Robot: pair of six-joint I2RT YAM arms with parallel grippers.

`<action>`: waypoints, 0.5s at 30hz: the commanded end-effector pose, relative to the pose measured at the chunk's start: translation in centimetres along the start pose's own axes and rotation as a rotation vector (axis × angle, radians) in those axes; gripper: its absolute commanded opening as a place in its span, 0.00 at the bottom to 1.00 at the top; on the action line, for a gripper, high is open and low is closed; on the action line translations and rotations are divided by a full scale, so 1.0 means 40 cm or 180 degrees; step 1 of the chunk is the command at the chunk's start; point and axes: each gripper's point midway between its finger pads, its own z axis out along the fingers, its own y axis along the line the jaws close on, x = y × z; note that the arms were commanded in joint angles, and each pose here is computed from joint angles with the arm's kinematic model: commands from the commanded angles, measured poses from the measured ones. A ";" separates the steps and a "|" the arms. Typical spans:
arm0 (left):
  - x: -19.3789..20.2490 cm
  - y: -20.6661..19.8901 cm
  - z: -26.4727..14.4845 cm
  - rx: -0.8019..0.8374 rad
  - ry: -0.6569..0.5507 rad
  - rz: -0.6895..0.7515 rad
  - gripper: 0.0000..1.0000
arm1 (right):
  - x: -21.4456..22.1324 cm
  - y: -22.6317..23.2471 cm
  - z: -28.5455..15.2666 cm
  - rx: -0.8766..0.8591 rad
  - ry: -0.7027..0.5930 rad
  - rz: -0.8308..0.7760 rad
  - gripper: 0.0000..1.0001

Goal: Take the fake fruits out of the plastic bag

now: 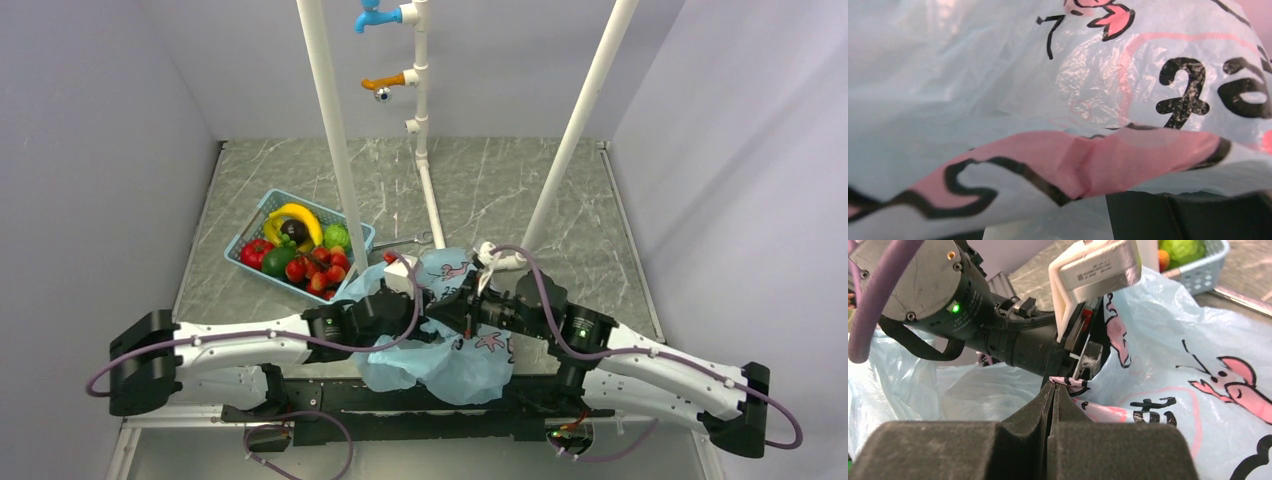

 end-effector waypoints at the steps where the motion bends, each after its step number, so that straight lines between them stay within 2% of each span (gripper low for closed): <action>1: -0.001 0.010 -0.043 0.0041 -0.0060 -0.0181 0.77 | -0.127 0.091 0.018 -0.0587 -0.0429 -0.0154 0.00; 7: 0.063 0.017 -0.018 -0.0098 0.0180 -0.0022 0.78 | -0.083 0.022 -0.013 -0.0490 -0.0432 0.0131 0.00; 11: 0.098 0.031 0.014 -0.0372 0.0330 0.0211 0.71 | -0.065 -0.010 -0.049 -0.0356 -0.0504 0.0240 0.00; 14: 0.114 0.041 0.027 -0.0534 0.0383 0.0323 0.85 | -0.047 -0.026 -0.061 -0.0270 -0.0475 0.0277 0.00; 15: 0.120 0.039 0.035 -0.0539 0.0406 0.0336 0.86 | -0.040 -0.028 -0.062 -0.0264 -0.0463 0.0289 0.00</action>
